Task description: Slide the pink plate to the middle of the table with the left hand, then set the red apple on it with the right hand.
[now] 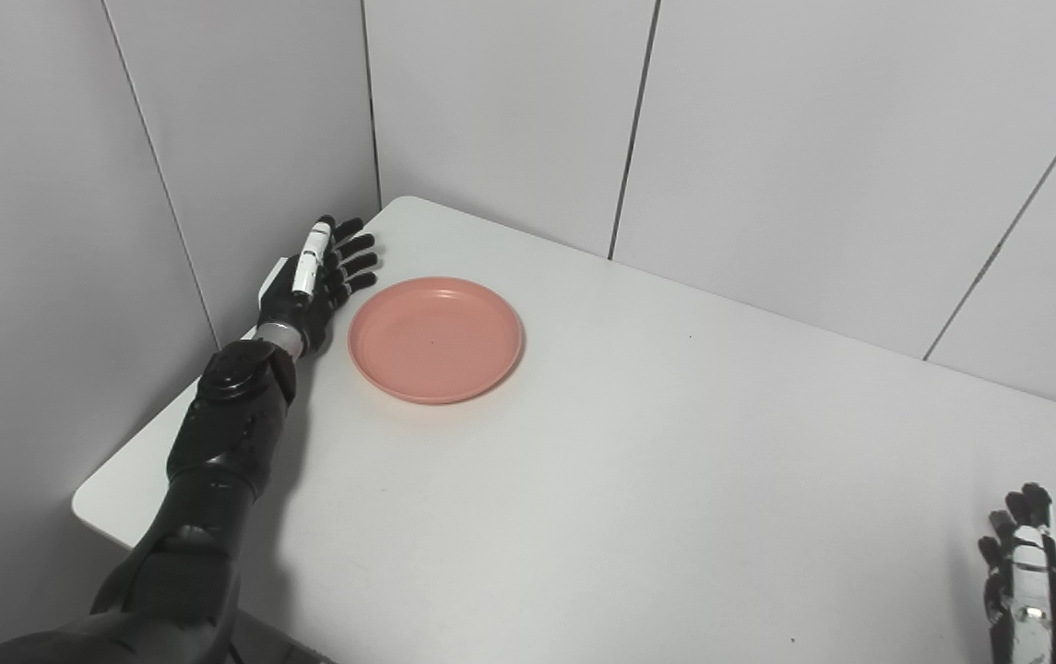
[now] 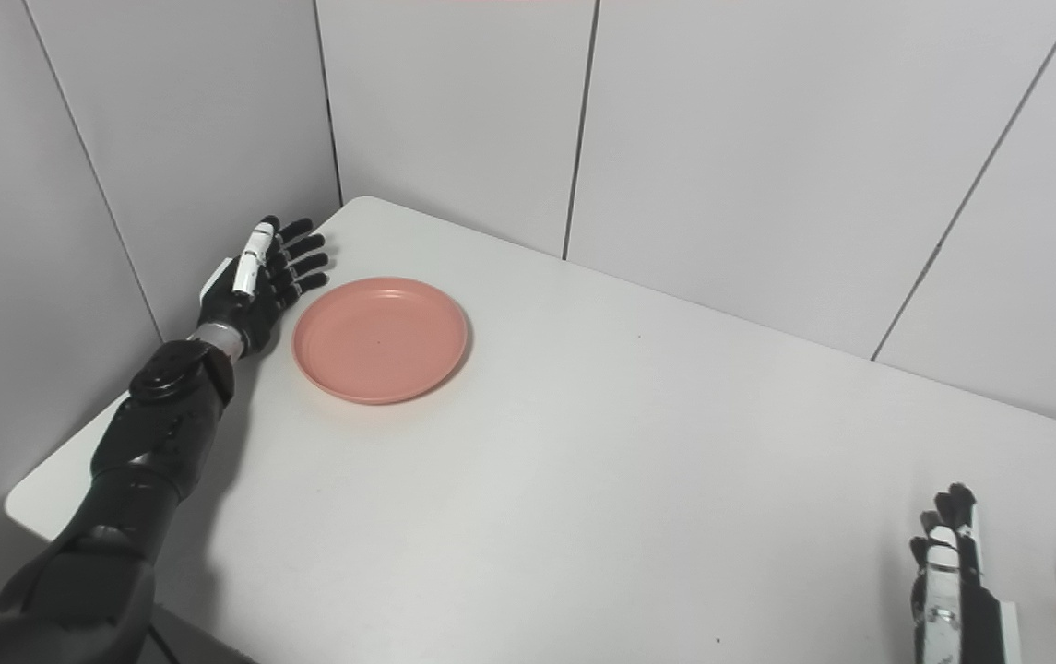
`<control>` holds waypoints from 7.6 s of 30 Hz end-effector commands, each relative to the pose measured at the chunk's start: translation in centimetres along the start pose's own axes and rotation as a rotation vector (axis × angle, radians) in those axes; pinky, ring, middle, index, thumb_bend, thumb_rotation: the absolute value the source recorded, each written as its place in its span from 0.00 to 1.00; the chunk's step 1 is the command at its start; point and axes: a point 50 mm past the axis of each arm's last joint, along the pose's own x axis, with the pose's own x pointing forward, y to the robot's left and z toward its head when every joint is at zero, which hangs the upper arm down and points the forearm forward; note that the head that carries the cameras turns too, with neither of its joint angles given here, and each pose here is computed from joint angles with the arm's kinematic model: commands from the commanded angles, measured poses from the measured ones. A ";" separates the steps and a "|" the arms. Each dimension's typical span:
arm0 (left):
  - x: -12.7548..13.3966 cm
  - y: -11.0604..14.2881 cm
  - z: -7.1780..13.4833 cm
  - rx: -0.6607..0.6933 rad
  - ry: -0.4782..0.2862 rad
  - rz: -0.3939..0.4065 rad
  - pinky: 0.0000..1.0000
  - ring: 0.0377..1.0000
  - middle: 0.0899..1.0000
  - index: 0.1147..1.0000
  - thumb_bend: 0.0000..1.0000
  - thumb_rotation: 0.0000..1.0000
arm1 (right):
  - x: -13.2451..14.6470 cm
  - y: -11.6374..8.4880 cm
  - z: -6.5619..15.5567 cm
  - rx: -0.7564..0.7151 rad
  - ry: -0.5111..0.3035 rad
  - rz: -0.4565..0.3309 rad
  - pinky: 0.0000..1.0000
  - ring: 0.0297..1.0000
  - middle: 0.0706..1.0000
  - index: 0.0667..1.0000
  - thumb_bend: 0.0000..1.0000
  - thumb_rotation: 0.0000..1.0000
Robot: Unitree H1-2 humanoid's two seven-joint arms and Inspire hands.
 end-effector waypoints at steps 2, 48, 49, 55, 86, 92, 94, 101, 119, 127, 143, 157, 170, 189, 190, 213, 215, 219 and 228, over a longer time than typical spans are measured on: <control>0.3 -0.8 1.7 0.011 -0.068 -0.038 0.83 0.85 0.84 0.81 0.32 1.00 | 0.7 0.1 1.6 0.006 -0.057 0.003 1.00 1.00 1.00 1.00 0.00 1.00; -2.9 -5.7 -1.4 -0.017 0.015 -0.132 0.86 0.85 0.84 0.82 0.31 1.00 | 0.7 -0.1 1.4 -0.006 -0.057 -0.004 1.00 1.00 1.00 1.00 0.00 1.00; -2.9 -5.8 -1.5 -0.016 0.014 -0.137 0.86 0.85 0.84 0.82 0.31 1.00 | 0.7 0.0 1.4 -0.003 -0.058 -0.002 1.00 1.00 1.00 1.00 0.00 1.00; -2.9 -6.8 -1.7 -0.025 0.018 -0.147 0.85 0.85 0.85 0.82 0.30 1.00 | 0.7 0.2 1.6 0.000 -0.059 -0.008 1.00 1.00 1.00 1.00 0.00 1.00; -3.6 -10.6 -5.1 -0.103 0.068 -0.180 0.85 0.84 0.83 0.81 0.30 1.00 | 0.7 0.2 1.3 -0.001 -0.062 -0.004 1.00 1.00 1.00 1.00 0.00 1.00; -3.8 -11.3 -5.2 -0.116 0.066 -0.191 0.86 0.84 0.84 0.81 0.30 1.00 | 0.7 0.2 1.3 0.015 -0.064 -0.009 1.00 1.00 1.00 1.00 0.00 1.00; -4.0 -11.5 -5.4 -0.116 0.068 -0.197 0.86 0.85 0.84 0.81 0.31 1.00 | 0.7 0.1 1.2 0.008 -0.064 -0.007 1.00 1.00 1.00 1.00 0.00 1.00; -4.3 -12.2 -5.6 -0.110 0.066 -0.216 0.86 0.85 0.84 0.82 0.32 1.00 | 0.7 0.2 1.1 0.009 -0.066 -0.007 1.00 1.00 1.00 1.00 0.00 1.00; -5.2 -13.8 -5.7 -0.115 0.062 -0.256 0.84 0.84 0.84 0.82 0.33 1.00 | 0.8 0.1 0.7 -0.005 -0.071 -0.010 1.00 1.00 1.00 1.00 0.00 1.00; -5.8 -14.4 -5.7 -0.110 0.066 -0.262 0.83 0.83 0.82 0.80 0.33 1.00 | 0.9 -0.1 0.0 0.013 -0.066 -0.009 1.00 1.00 1.00 1.00 0.02 1.00; -7.5 -16.0 -5.6 -0.115 0.069 -0.289 0.83 0.83 0.83 0.80 0.34 1.00 | 1.0 0.0 -0.3 0.024 -0.078 -0.014 1.00 1.00 1.00 1.00 0.05 1.00; -9.5 -17.9 -5.2 -0.105 0.060 -0.242 0.83 0.84 0.84 0.82 0.34 1.00 | 1.1 0.2 -0.3 0.008 -0.081 -0.018 1.00 1.00 1.00 0.99 0.09 1.00; -10.7 -19.2 -5.2 -0.085 0.071 -0.219 0.82 0.84 0.84 0.81 0.34 1.00 | 1.1 0.5 -0.2 0.000 -0.073 -0.023 1.00 1.00 0.99 0.99 0.10 1.00; -13.5 -22.7 -4.5 -0.080 0.079 -0.264 0.83 0.85 0.84 0.82 0.33 1.00 | 1.2 1.2 -0.3 0.020 -0.068 -0.027 1.00 0.99 0.99 0.99 0.18 1.00; -13.7 -22.9 -4.5 -0.077 0.083 -0.267 0.83 0.85 0.84 0.82 0.33 1.00 | 1.2 1.3 -0.3 0.017 -0.067 -0.027 1.00 0.99 0.99 0.99 0.18 1.00; -16.2 -25.7 -4.7 -0.060 0.118 -0.313 0.84 0.85 0.85 0.83 0.33 1.00 | 1.0 2.5 0.5 -0.019 -0.088 -0.044 0.97 0.94 0.96 0.96 0.14 1.00; -16.4 -26.2 -4.7 -0.052 0.115 -0.325 0.84 0.85 0.86 0.84 0.33 1.00 | 1.0 2.6 0.6 -0.023 -0.090 -0.042 0.97 0.93 0.95 0.96 0.14 1.00; -16.8 -27.0 -4.8 -0.054 0.117 -0.345 0.84 0.85 0.86 0.84 0.34 1.00 | 1.0 3.0 0.7 -0.016 -0.099 -0.046 0.97 0.91 0.94 0.95 0.15 1.00; -17.3 -28.4 -4.8 -0.060 0.114 -0.401 0.86 0.88 0.88 0.86 0.35 1.00 | 1.1 3.7 1.1 -0.012 -0.102 -0.047 0.99 0.91 0.94 0.95 0.16 1.00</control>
